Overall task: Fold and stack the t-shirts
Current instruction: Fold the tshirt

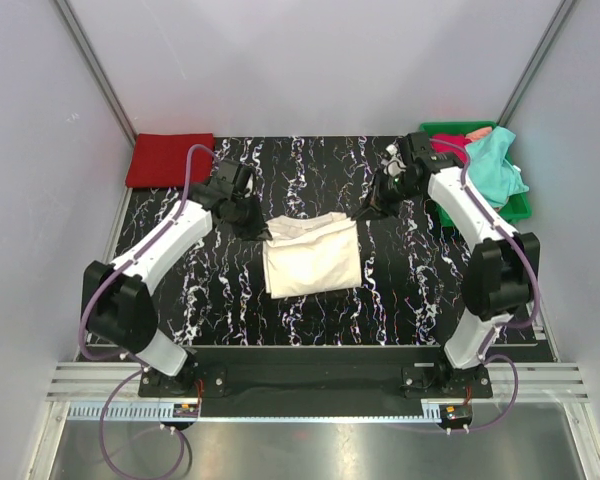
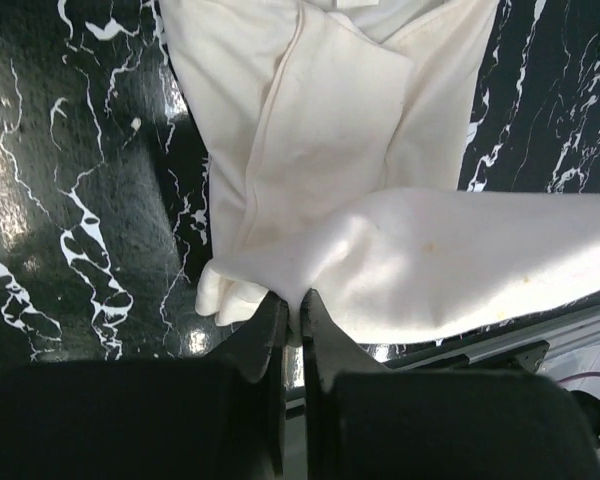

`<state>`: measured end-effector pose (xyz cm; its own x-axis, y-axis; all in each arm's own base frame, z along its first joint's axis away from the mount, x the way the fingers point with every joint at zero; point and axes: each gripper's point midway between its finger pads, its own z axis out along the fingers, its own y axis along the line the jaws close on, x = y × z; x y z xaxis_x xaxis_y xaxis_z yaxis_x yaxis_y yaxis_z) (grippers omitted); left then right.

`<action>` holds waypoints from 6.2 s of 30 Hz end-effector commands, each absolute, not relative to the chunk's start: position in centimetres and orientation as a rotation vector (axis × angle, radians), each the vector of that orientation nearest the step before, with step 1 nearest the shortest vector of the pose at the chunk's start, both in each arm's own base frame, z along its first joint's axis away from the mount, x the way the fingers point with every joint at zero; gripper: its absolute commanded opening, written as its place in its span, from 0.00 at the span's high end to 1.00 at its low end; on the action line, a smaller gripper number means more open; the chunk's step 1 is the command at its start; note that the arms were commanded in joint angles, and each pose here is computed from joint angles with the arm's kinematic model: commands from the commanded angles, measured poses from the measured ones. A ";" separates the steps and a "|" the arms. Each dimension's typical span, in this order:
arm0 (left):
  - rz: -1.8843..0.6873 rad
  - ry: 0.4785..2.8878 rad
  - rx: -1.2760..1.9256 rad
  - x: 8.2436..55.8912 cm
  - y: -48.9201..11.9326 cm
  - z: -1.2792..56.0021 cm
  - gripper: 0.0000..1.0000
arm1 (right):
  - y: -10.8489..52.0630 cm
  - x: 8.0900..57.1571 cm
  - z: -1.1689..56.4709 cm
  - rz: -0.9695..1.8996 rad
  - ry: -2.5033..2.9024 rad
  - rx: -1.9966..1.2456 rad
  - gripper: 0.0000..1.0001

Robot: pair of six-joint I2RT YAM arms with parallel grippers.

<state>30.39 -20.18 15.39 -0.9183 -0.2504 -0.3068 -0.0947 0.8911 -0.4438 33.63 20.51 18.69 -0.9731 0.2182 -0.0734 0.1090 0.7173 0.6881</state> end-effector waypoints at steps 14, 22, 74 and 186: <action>-0.747 2.568 -0.248 40.5 -20.6 14.7 0.81 | 21.3 45.0 17.6 1.205 2.585 0.213 0.88; -0.510 2.389 -0.163 51.6 -17.7 14.9 0.43 | 18.7 55.7 13.1 1.129 2.441 0.279 0.63; -0.364 2.525 -0.061 30.7 -22.3 16.1 0.36 | 23.8 44.4 5.4 1.230 2.705 0.238 0.50; -0.204 2.830 0.201 26.1 -35.0 8.4 0.99 | 30.6 26.8 -2.1 1.182 2.929 0.296 1.00</action>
